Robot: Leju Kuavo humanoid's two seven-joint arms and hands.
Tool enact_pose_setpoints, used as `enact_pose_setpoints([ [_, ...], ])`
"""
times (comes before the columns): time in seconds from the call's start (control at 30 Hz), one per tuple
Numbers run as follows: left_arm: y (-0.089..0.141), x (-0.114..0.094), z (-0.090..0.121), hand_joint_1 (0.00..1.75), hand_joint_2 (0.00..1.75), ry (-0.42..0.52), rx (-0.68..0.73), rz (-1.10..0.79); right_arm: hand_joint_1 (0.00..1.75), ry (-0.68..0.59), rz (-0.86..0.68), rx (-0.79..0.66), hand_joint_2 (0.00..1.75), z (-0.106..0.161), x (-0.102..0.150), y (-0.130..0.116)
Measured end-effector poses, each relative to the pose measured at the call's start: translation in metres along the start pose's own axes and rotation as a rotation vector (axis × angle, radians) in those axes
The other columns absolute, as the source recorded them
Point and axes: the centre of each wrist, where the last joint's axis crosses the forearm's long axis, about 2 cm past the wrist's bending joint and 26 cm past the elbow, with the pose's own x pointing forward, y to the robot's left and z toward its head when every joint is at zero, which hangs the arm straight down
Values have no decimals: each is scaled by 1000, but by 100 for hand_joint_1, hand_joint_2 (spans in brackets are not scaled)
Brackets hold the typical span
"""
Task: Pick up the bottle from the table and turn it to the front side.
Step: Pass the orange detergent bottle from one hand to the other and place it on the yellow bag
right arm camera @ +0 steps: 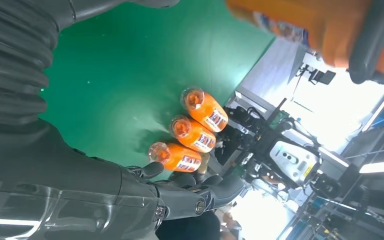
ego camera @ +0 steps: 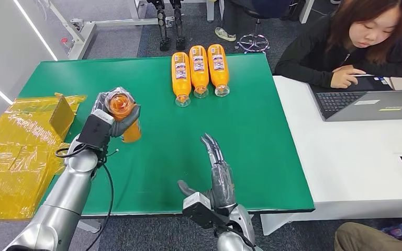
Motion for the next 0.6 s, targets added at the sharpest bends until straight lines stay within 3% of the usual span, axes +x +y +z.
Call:
enact_pose_setpoints([
  [0.2,14,-9,2,175,175,52,-30,-156,0,24,-6,-10,175,0,-1,-2],
  [0.6,23,-17,5,175,175,92,-51,-198,0,24,-5,-11,175,0,-1,-3],
])
